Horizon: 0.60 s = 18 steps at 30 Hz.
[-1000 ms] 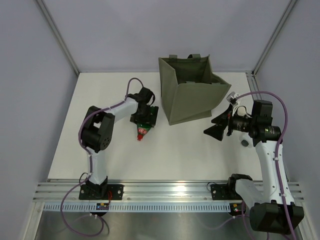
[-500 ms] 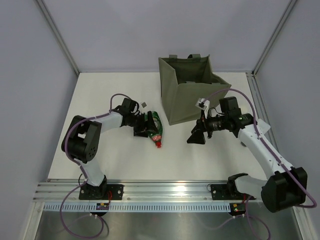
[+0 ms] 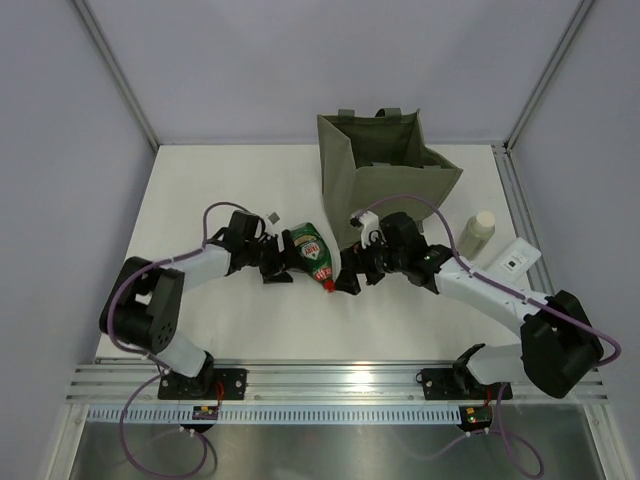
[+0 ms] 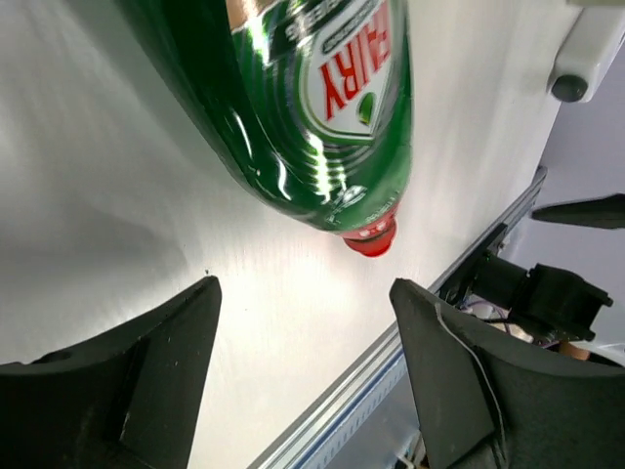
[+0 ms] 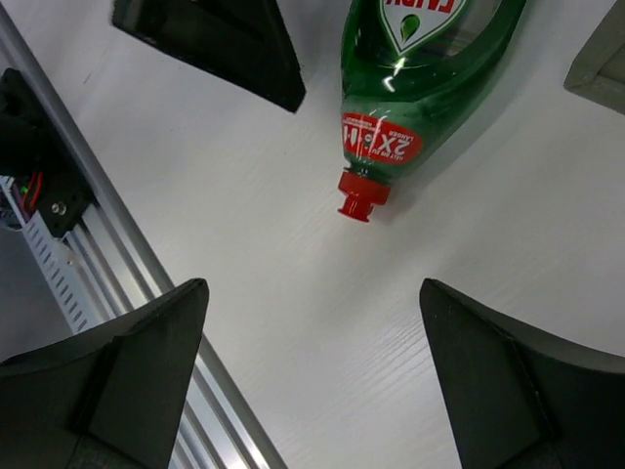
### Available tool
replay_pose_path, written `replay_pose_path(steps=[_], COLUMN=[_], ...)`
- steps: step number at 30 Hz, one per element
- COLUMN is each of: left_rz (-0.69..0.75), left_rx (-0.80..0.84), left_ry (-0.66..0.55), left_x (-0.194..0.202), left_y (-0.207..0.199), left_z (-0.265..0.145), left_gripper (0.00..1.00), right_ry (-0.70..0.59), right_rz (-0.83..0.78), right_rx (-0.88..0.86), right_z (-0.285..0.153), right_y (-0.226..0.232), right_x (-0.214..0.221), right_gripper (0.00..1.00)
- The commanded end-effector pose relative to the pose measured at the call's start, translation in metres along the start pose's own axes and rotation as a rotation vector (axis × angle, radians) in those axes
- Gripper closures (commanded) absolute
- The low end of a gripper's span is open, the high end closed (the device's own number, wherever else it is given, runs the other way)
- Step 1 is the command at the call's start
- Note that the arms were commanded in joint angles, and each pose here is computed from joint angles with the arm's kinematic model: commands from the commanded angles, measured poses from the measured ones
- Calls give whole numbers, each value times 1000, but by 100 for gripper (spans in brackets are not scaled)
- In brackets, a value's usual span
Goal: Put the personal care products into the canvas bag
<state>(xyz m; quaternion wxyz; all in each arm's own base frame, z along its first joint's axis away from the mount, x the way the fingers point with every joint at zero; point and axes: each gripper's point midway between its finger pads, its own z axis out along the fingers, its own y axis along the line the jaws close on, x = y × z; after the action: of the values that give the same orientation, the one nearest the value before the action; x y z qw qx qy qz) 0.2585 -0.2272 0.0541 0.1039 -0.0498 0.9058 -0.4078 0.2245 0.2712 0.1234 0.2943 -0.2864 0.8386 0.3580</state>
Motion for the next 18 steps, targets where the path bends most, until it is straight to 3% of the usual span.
replay_pose_path(steps=[1, 3, 4, 10, 12, 15, 18], left_rz=[49, 67, 64, 25, 8, -54, -44], left_rx=[-77, -121, -168, -353, -408, -564, -601], left_ry=[-244, -322, -370, -379, -387, -384, -414], left_x=[-42, -57, -66, -89, -95, -90, -93], left_y=[-10, -14, -10, -17, -27, -10, -15], left_z=[-35, -48, -55, -46, -35, -26, -13], left_gripper=[33, 15, 1, 1, 1, 1, 1], right_ry=[-118, -88, -97, -53, -33, -107, -130], right_rz=[-38, -35, -45, -302, -327, -316, -296], right_rx=[137, 150, 150, 49, -23, -130, -97], right_z=[16, 26, 28, 5, -20, -66, -89], right_y=[-13, -18, -17, 2, 2, -8, -23], right_x=[-50, -49, -57, -71, -68, -75, -69], right_gripper=[1, 1, 0, 0, 1, 0, 1])
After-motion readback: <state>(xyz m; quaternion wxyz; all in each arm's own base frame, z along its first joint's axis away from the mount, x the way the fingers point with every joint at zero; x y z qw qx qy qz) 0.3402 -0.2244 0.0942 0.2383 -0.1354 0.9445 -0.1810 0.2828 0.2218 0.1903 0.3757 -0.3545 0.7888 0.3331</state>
